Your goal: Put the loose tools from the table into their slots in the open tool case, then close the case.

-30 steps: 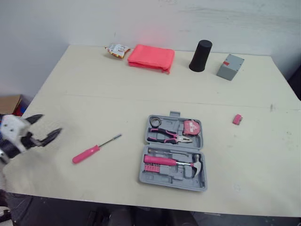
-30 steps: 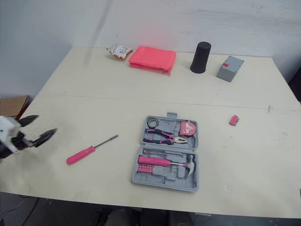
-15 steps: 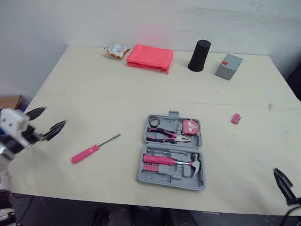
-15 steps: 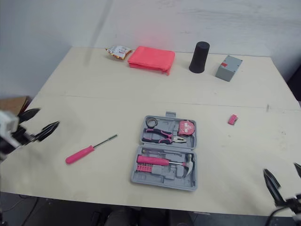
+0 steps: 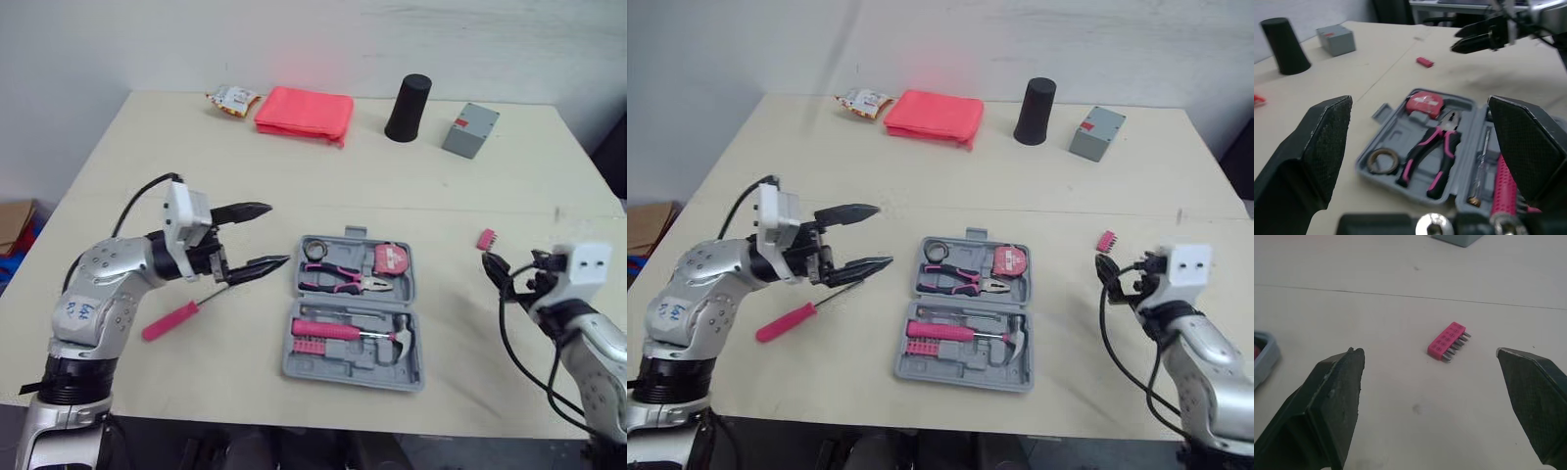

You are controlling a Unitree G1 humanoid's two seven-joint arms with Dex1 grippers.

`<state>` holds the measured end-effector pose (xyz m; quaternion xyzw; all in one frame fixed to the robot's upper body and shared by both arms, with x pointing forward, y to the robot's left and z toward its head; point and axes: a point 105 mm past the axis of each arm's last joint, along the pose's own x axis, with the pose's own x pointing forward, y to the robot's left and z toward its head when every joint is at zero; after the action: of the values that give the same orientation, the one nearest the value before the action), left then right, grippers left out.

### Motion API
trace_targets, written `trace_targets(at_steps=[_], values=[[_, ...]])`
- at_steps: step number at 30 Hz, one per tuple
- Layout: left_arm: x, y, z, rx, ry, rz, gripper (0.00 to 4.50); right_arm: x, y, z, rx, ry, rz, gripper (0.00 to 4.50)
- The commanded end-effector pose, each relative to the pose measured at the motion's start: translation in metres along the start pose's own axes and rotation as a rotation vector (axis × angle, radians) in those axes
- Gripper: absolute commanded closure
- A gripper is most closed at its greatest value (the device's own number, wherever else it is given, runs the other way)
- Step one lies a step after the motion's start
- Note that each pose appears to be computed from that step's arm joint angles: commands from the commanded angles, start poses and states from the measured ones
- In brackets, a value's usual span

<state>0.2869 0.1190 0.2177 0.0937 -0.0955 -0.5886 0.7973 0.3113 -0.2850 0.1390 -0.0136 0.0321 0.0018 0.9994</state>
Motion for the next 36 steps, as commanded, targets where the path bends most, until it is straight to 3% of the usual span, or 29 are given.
trace_targets(at_steps=[1, 11, 29, 32, 36], values=[[0.013, -0.012, 0.012, 0.022, -0.041, -0.074, 0.02, 0.022, -0.007, -0.007, 0.039, 0.038, -0.114, 0.0], [0.022, -0.022, 0.007, 0.019, -0.034, -0.118, 0.02, 0.065, -0.007, -0.025, 0.112, 0.064, -0.289, 0.0], [0.025, -0.03, 0.004, 0.006, -0.029, -0.145, 0.02, 0.08, -0.004, -0.042, 0.212, 0.125, -0.443, 0.0], [0.025, -0.03, 0.004, 0.005, -0.029, -0.148, 0.0, 0.081, 0.001, -0.047, 0.227, 0.144, -0.441, 0.81], [0.025, -0.029, 0.004, 0.005, -0.027, -0.145, 0.0, 0.082, 0.004, -0.047, 0.229, 0.139, -0.423, 2.75]])
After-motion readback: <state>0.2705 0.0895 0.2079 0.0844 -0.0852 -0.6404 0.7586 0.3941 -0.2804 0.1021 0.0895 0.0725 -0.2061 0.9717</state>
